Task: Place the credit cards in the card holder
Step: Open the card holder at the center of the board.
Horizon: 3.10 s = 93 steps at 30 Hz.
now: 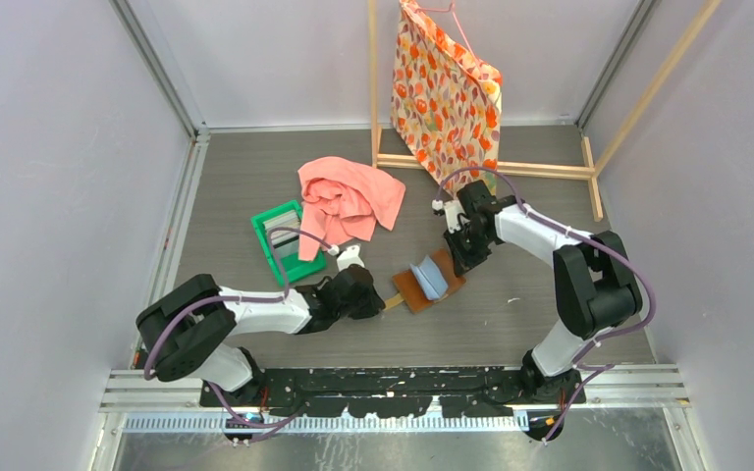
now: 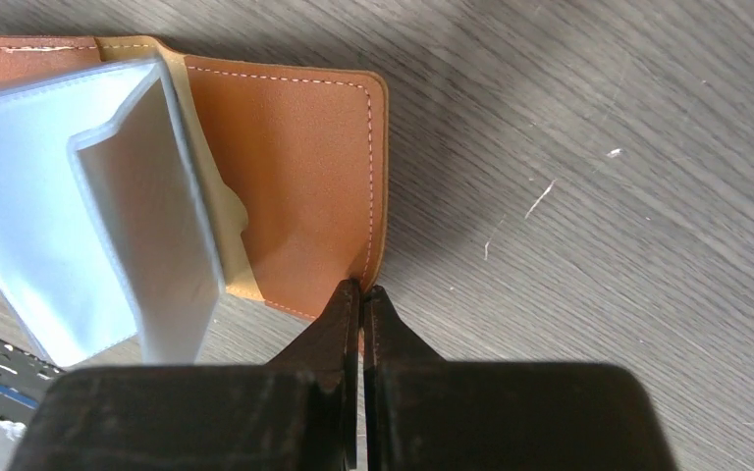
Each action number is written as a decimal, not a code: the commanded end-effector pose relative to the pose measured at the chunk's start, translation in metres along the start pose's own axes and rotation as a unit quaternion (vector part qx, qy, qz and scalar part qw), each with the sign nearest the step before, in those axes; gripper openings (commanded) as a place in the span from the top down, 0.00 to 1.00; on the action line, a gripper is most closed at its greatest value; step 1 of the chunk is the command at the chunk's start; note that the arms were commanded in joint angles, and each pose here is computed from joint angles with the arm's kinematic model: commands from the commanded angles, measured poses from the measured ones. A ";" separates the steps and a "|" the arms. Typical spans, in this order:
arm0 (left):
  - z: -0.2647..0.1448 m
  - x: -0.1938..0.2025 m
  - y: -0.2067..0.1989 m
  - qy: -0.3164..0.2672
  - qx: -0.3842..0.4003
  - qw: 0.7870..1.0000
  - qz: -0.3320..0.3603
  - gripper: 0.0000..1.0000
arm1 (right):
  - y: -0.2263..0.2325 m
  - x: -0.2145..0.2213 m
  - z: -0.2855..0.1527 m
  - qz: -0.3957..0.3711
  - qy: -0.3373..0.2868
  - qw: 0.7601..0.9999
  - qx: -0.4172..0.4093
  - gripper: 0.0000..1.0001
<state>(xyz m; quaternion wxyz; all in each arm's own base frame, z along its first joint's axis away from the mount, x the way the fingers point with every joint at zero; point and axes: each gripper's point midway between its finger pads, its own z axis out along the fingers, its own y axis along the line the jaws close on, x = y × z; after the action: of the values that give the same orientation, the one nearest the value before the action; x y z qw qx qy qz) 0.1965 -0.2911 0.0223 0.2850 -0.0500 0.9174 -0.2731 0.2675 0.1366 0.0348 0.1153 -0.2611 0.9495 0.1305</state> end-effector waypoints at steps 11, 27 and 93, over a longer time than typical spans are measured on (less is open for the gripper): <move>-0.009 0.000 0.050 0.025 -0.105 0.991 0.081 0.98 | 0.003 0.011 0.002 -0.012 0.036 0.999 -0.016 0.84; -0.075 -0.038 -0.011 0.004 0.002 0.994 0.106 0.41 | 0.023 0.007 -0.009 -0.031 0.024 0.997 -0.063 0.63; 0.015 -0.027 -0.026 0.106 0.002 0.987 0.121 1.00 | 0.041 0.004 0.002 -0.023 0.028 0.998 -0.060 0.56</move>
<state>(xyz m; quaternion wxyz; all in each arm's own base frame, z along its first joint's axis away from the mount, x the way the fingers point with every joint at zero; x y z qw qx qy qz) 0.2279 -0.3185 0.0443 0.2358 0.0697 0.9350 -0.2556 0.2343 0.1658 0.0366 0.0648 -0.3019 0.9345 0.1772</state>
